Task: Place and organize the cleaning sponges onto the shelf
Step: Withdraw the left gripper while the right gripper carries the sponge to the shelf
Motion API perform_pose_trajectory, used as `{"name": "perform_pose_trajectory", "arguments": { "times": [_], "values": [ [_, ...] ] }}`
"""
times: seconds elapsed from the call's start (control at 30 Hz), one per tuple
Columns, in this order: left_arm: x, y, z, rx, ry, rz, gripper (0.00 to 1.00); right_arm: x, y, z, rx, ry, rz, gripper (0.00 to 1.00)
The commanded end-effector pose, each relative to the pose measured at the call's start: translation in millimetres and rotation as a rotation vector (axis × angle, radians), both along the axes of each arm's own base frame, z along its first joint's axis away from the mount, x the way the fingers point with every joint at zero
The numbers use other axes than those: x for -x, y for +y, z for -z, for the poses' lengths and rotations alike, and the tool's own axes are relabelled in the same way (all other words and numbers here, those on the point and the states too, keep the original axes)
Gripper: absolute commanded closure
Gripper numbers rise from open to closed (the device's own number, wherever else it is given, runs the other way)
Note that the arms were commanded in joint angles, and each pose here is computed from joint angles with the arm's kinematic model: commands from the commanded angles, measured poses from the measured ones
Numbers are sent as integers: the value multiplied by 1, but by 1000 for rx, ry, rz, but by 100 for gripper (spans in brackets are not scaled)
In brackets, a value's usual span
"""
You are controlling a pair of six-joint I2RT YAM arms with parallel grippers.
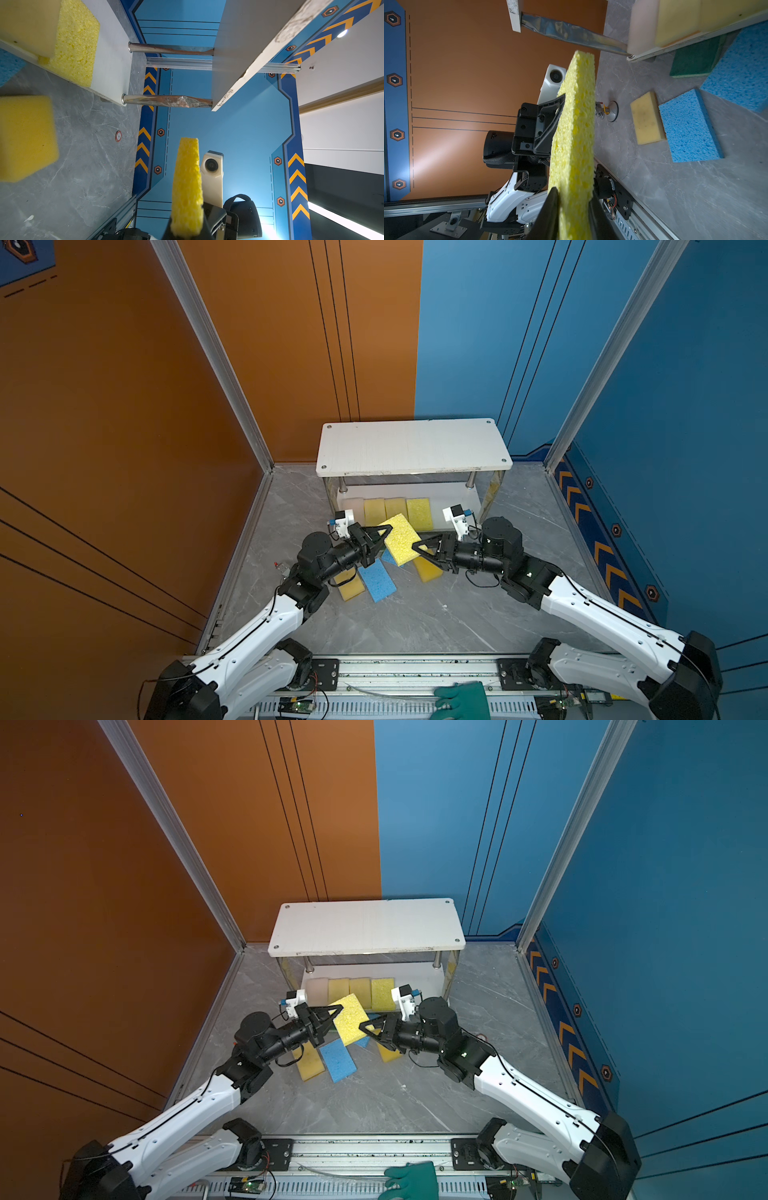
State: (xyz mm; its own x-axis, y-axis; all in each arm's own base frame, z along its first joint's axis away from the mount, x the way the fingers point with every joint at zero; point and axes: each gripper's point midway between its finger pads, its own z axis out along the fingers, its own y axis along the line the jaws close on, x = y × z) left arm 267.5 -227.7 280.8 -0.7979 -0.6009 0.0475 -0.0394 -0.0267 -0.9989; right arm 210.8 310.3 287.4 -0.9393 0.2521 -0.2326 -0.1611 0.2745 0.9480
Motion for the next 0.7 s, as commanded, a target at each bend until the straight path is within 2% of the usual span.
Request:
{"name": "perform_pose_trajectory", "arguments": {
  "times": [0.0, 0.1, 0.2, 0.27, 0.43, 0.5, 0.67],
  "values": [
    [-1, 0, -3, 5, -22, -6, 97, 2, -1, 1, -8, -5, -11, 77],
    [-1, 0, -2, 3, -20, -5, 95, 0, -3, 1, -5, -3, 1, 79],
    [-1, 0, -1, 3, -18, -4, 85, -4, -6, 3, 6, -3, 29, 85],
    [-1, 0, 0, 1, -15, -5, 75, -7, -9, 5, 18, 2, 54, 87],
    [-1, 2, 4, 4, -2, -1, 40, -11, -15, 9, 40, -2, 90, 88],
    [-2, 5, 3, 7, -2, -6, 33, -14, -21, 13, 62, -2, 119, 87],
    [-1, 18, 7, 8, 16, -14, 22, -26, -44, 18, 134, -33, 238, 86]
  ]
}}
